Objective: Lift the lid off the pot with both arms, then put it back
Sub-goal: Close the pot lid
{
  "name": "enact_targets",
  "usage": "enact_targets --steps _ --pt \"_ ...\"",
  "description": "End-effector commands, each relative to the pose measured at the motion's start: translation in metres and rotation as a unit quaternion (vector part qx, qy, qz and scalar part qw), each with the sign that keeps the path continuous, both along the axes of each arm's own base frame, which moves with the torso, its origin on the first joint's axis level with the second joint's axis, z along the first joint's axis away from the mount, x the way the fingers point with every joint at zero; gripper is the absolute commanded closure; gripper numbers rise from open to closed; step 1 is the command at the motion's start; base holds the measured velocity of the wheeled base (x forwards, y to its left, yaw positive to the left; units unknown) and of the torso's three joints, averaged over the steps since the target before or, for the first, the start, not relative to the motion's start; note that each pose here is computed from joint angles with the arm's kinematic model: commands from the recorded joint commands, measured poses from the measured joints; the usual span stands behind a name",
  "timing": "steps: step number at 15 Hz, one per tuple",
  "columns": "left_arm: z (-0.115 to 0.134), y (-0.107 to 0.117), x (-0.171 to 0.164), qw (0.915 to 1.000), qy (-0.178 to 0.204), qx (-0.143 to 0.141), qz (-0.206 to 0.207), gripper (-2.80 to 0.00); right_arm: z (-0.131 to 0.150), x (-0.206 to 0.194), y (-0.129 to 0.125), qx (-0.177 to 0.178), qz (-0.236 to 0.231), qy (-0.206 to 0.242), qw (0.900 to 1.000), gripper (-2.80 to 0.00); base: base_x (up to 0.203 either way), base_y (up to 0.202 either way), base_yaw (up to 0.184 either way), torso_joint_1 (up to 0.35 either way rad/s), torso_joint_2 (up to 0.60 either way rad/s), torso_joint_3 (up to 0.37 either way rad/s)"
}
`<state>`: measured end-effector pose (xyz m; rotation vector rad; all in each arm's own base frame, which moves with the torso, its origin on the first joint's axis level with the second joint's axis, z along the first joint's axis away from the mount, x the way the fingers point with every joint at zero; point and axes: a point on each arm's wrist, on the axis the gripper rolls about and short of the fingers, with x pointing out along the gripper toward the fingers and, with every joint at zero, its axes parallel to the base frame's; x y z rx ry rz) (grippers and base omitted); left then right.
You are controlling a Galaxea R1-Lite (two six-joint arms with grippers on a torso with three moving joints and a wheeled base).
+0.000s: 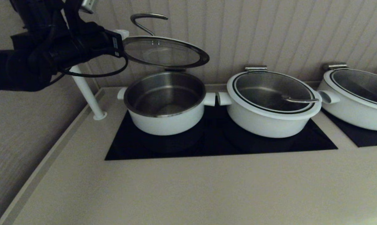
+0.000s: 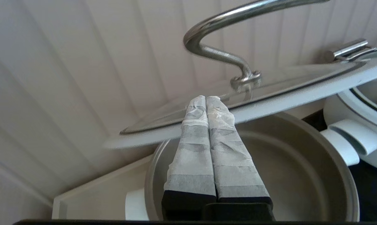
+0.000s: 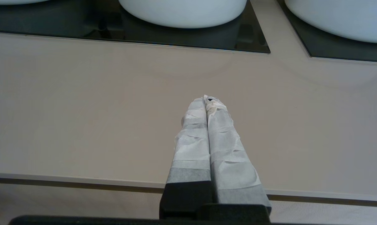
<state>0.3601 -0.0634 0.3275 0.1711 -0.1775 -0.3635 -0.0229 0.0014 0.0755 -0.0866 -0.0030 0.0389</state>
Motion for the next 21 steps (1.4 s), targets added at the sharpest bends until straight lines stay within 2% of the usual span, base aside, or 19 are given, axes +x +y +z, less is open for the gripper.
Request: enact_targets --steps 1,17,21 --pt "0.001 0.001 -0.007 1.0000 0.001 0.000 0.000 0.00 0.000 0.000 0.000 0.000 0.000 0.001 1.000 0.00 0.000 0.000 0.000 0.000 0.00 0.000" --pt "-0.020 0.003 -0.021 0.9991 0.041 0.006 -0.002 0.00 0.000 0.000 0.000 0.000 0.000 0.001 1.000 0.00 0.000 0.000 0.000 0.000 0.00 0.000" --pt "-0.026 0.004 -0.026 0.9996 0.028 0.003 -0.002 0.00 0.000 0.000 0.000 0.000 0.000 0.001 1.000 0.00 0.000 0.000 0.000 0.000 0.00 0.000"
